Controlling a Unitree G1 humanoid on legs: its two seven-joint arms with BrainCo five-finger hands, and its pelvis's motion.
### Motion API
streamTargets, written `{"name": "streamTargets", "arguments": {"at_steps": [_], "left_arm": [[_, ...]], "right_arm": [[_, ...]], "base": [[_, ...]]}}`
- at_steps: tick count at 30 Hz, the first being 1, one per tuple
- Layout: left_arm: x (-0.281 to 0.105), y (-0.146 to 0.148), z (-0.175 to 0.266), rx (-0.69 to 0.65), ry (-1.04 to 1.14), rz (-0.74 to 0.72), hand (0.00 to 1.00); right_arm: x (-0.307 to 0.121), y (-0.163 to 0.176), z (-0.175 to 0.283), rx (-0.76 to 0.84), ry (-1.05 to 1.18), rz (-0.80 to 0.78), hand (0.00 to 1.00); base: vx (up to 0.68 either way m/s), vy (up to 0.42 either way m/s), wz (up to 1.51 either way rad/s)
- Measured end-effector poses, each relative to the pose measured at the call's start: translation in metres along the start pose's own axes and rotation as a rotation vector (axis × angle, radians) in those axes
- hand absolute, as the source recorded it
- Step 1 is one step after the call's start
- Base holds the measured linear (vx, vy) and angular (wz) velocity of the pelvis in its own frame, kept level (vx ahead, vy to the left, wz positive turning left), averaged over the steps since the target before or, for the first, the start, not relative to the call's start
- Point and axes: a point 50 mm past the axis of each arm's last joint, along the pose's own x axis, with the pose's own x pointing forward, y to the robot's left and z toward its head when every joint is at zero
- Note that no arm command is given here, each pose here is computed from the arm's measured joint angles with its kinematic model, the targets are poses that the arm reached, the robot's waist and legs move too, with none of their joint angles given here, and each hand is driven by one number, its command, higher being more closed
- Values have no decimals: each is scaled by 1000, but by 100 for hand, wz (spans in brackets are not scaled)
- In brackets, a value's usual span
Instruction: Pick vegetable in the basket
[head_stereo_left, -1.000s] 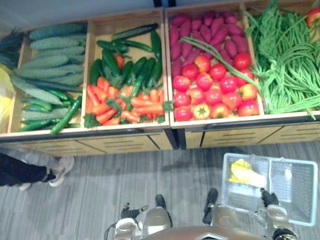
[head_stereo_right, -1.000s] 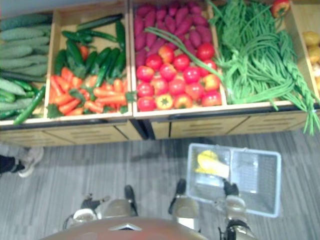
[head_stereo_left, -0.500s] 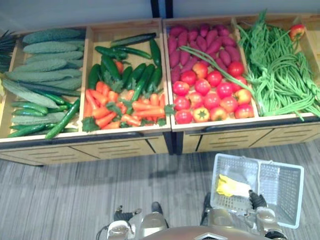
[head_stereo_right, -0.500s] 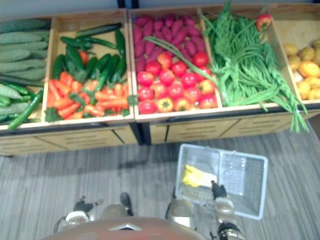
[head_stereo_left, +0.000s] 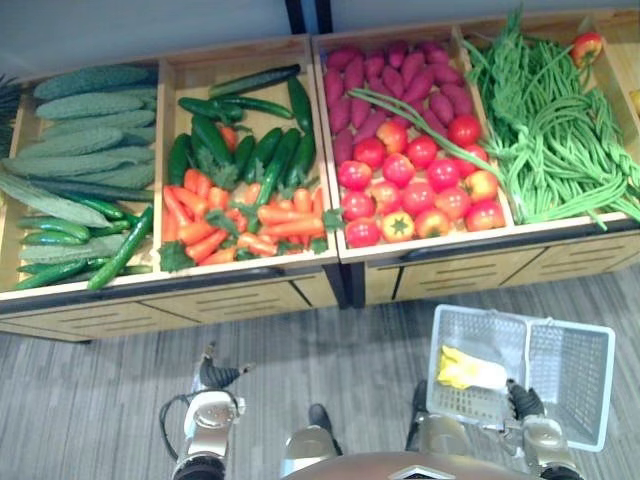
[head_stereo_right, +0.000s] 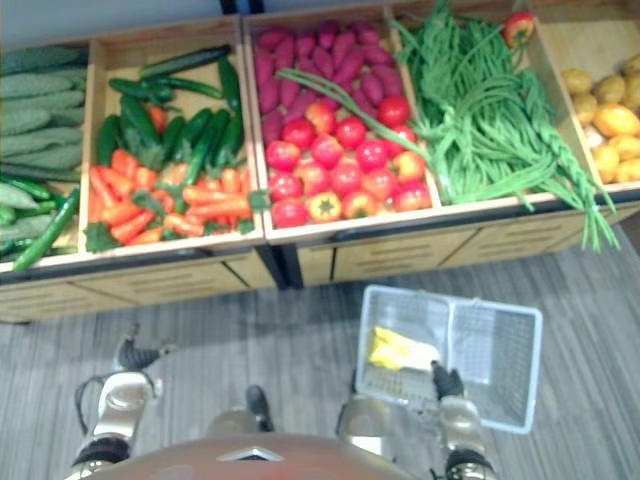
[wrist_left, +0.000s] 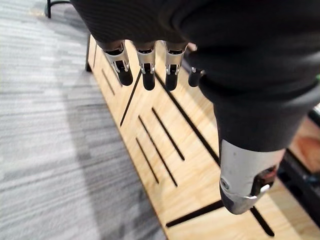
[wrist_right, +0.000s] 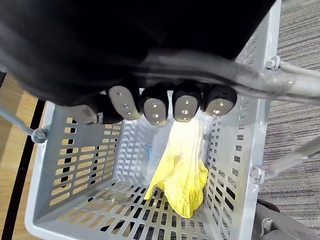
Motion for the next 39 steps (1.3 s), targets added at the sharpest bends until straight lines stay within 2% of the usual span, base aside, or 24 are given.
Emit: {"name": "streamTargets", "arguments": {"at_steps": [6,10,19,25,33,39], "left_arm": [[10,45,34,19,-166,267,0],[6,63,65,11,-331,366,0],[-6,86,115,-4,-582,466,0],[-2,100,137,84,-685,479,0],[16,80,155,228,-732,328,0],[22,88,172,367,-777,287,0]], "right_arm": [[0,0,1,-2,-12,-9,100],[-2,-2,-2,-1,-8,-21,100],[-2,-12,-4,20,-8,-60,100],[0,-18,4,2,-35,-71,100],[2,-12,17,-43,-84,-50,100],[6,-11,36,-49,-147,-52,100]], "base": [[41,-21,-5],[-5,-15,-9],[-21,-26,-10],[15,-31,-22],[-5,-35,-12],[8,-41,-11]]}}
